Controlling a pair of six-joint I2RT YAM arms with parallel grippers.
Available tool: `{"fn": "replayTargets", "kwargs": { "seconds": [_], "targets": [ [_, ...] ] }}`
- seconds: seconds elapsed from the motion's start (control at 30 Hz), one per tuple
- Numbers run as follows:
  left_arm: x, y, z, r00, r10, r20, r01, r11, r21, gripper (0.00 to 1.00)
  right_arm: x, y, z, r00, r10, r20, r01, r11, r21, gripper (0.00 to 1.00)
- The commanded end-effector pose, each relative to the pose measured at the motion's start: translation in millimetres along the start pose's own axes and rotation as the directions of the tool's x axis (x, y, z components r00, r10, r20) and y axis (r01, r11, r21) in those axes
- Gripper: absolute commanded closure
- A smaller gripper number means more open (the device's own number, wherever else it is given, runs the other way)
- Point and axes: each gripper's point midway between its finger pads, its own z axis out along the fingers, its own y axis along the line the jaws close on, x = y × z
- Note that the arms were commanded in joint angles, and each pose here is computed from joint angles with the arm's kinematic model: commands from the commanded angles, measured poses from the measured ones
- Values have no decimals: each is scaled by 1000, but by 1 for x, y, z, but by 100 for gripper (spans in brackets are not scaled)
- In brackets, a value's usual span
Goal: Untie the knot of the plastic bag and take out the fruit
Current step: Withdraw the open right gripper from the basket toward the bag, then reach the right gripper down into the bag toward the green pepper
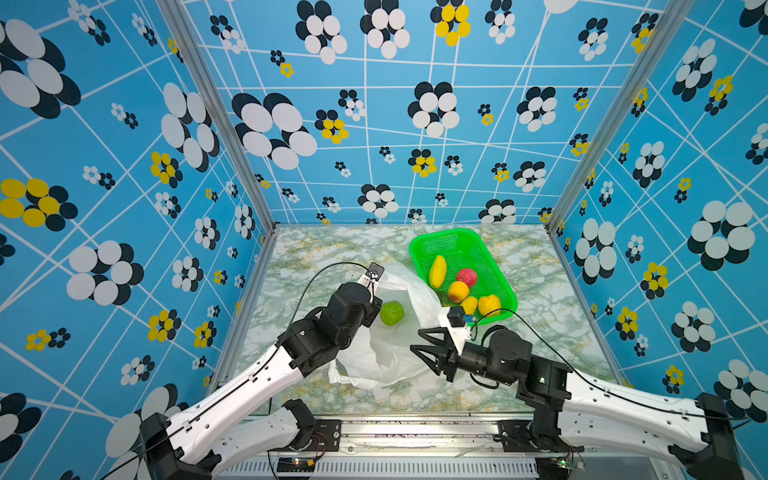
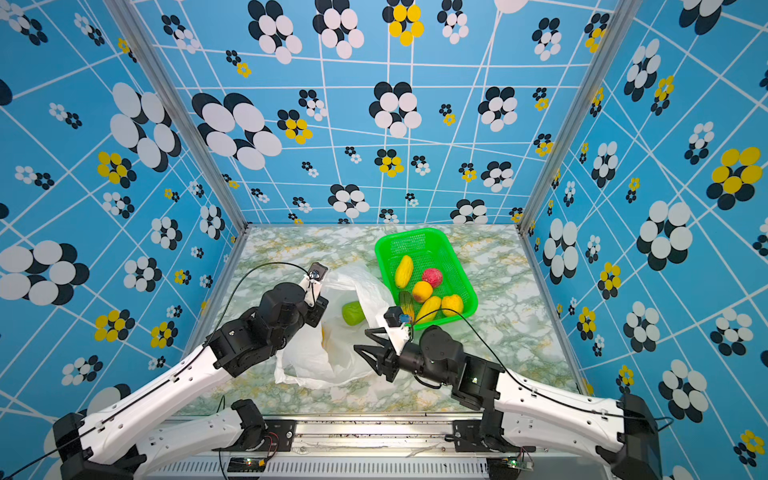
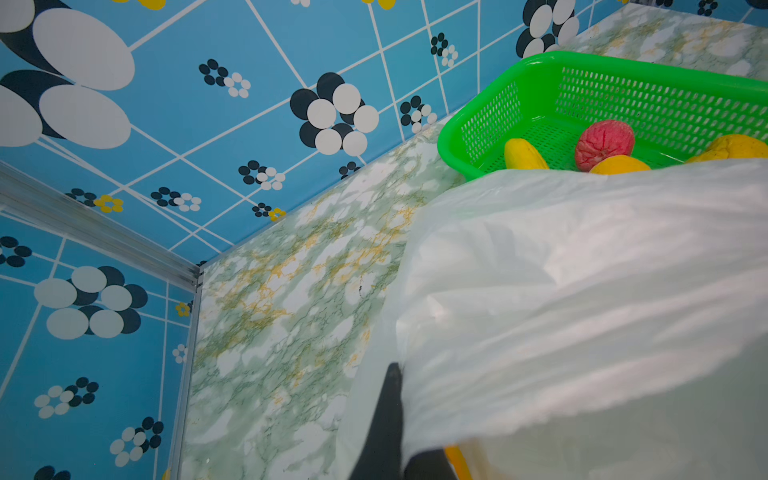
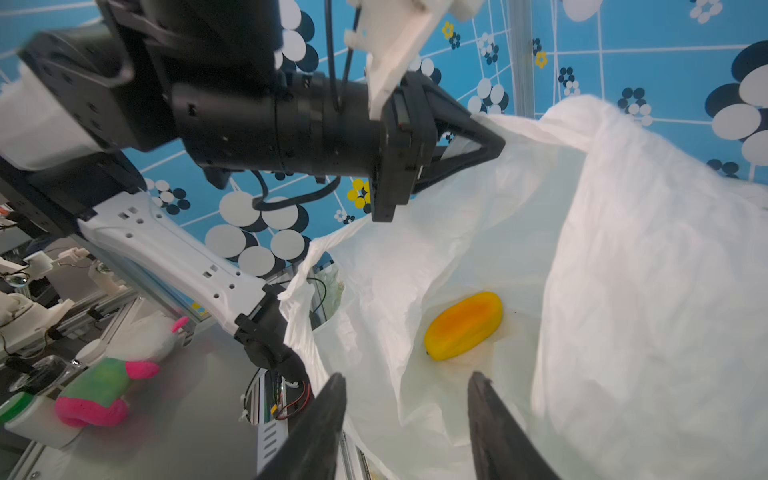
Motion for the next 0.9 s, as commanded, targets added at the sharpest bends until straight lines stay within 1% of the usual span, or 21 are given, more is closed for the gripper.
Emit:
{"fn": "replayTargets", "kwargs": {
  "seconds": [0.0,0.07,0.13,0.23,0.37,0.47,0.6,0.7,0.73,0.8,0.87],
  "targets": [
    [-13,3,-3,999,-36,16,36,999,12,100,-9,-1,21,999,-38,7,38,998,56,53],
    [-14,5,-3,999,-39,11,39,999,6,100,-4,5,28,997,-69,-17,70,996,62,53],
    [-14,6,-4,999,-45,11,45,999,4,100,-2,11,30,994,-104,-22,106,992,70,50],
    [-15,7,-4,998,-54,14,54,999,-1,100,3,20,34,990,-140,-36,142,987,76,49],
    [-18,8,-4,997,-71,21,71,997,9,100,18,38,50,982,-174,-72,178,983,47,49],
    [-19,9,-6,996,-83,27,83,996,13,100,37,41,65,976,-184,-118,192,980,58,52],
    [-20,10,-8,995,-93,35,92,996,17,100,57,30,79,980,-159,-118,172,979,110,53],
    [-19,8,-8,995,-97,35,96,995,27,100,68,11,88,981,-148,-126,172,965,200,53],
    [-19,8,-8,994,-99,35,98,995,27,100,71,4,92,981,-137,-135,166,958,233,55],
    [-17,8,-8,995,-99,32,98,995,29,100,76,-13,98,984,-104,-143,143,945,293,57],
    [-17,7,-9,994,-101,33,100,994,32,100,83,-34,103,988,-50,-147,100,929,357,56]
  ]
}}
